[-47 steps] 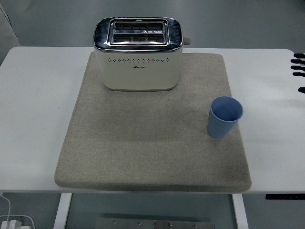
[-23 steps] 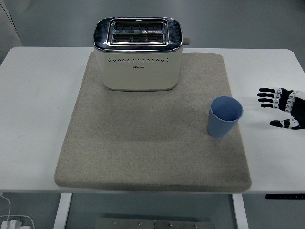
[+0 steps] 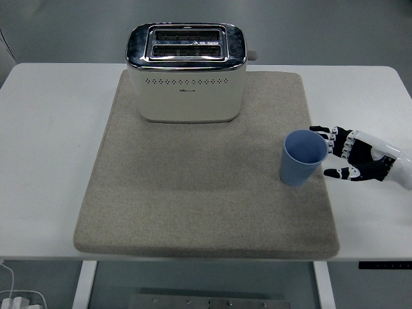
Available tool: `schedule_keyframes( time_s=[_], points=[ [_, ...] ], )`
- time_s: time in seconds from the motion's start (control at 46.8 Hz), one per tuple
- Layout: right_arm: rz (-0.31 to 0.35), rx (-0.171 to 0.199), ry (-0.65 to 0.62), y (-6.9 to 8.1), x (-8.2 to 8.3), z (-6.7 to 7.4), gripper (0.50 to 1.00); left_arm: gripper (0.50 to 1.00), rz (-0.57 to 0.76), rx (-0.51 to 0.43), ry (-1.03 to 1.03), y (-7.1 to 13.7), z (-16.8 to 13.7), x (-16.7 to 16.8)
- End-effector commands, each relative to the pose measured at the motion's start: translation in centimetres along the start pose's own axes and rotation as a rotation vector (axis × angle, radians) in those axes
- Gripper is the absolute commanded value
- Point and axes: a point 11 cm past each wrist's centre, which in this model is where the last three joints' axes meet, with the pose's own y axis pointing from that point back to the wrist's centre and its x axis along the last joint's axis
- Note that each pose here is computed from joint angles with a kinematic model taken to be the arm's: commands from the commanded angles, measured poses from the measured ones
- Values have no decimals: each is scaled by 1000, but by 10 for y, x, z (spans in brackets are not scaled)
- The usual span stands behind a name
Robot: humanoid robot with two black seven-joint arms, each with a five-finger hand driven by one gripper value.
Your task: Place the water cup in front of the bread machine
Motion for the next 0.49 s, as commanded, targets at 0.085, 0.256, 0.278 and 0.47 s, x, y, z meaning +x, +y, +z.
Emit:
schedule_keyframes(
  time_s=[0.085,0.256,0.278,0.47],
  points=[
    [9,14,3,-9,-4,1,928,1000,0,0,0,0,0,0],
    [6,23,-3,-16,-9,3,930,1000,0,0,0,0,0,0],
    [4,22,-4,-16,-10,4,930,1000,0,0,0,0,0,0],
    [-13,25,-12,-22,-16,6,930,1000,0,0,0,0,0,0]
  ],
)
